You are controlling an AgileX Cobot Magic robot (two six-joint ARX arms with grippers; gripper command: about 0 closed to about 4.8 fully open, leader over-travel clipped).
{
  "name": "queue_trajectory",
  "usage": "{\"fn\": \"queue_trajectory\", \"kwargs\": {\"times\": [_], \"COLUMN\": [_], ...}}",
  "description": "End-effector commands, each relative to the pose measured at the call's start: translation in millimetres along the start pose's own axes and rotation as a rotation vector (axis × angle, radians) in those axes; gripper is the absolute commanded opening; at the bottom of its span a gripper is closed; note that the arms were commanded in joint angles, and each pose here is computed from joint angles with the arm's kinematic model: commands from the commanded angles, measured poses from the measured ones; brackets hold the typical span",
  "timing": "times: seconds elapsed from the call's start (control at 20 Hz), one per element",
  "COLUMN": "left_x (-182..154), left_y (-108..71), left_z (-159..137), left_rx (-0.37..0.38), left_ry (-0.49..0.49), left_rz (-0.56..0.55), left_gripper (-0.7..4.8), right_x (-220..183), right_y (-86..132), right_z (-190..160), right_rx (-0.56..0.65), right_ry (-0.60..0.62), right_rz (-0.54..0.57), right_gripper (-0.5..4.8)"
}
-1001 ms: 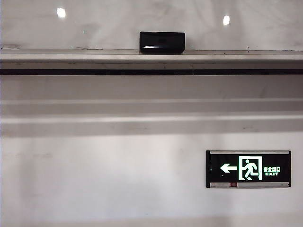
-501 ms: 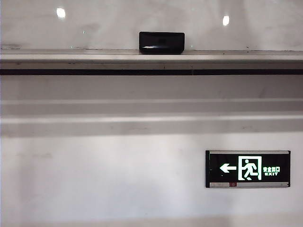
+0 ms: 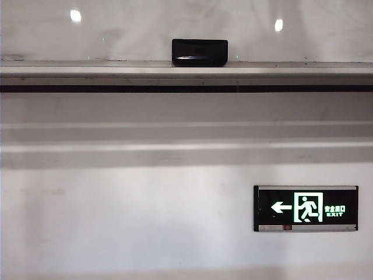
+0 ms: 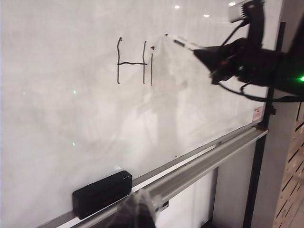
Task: Take a marker from the whiteboard tray, write "Hi!" on the whiteboard, and then put the marker back vertically into the whiteboard tray.
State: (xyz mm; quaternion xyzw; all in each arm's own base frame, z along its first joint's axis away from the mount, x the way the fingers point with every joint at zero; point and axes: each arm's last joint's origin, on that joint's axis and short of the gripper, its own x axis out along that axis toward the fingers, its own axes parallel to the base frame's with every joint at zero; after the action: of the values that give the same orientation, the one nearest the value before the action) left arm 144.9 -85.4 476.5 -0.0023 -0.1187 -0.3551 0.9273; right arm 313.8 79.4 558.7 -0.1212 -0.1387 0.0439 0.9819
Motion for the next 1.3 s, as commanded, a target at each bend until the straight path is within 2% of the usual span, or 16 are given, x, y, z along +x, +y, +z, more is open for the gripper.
{"fn": "queue_trajectory", "kwargs": {"times": [0.05,0.9,1.15,1.3], "left_x": [-1,-1,-1,-1], "left_y": [-0.3,-0.3,-0.3,-0.3], "left_z": [3,3,3,3], "left_rx": [0.004,0.005,0.005,0.005], "left_ry": [-0.016,-0.016,-0.016,-0.016], "left_rz": [-0.005,-0.005,-0.005,-0.005], "left_gripper": [-0.06,-0.06,-0.06,-0.06], "right_x": [2,1,0,-15], "right_y": [0,7,7,1], "right_z": [2,-28,-29,-14], "right_rx": [0.004,-0.030,-0.033,-0.029], "right_ry": [-0.027,0.265,0.281,0.258], "right_rz": [-0.011,0.041,0.041,0.022], "right_gripper": [-0.01,-0.01,-0.01,-0.01]}}
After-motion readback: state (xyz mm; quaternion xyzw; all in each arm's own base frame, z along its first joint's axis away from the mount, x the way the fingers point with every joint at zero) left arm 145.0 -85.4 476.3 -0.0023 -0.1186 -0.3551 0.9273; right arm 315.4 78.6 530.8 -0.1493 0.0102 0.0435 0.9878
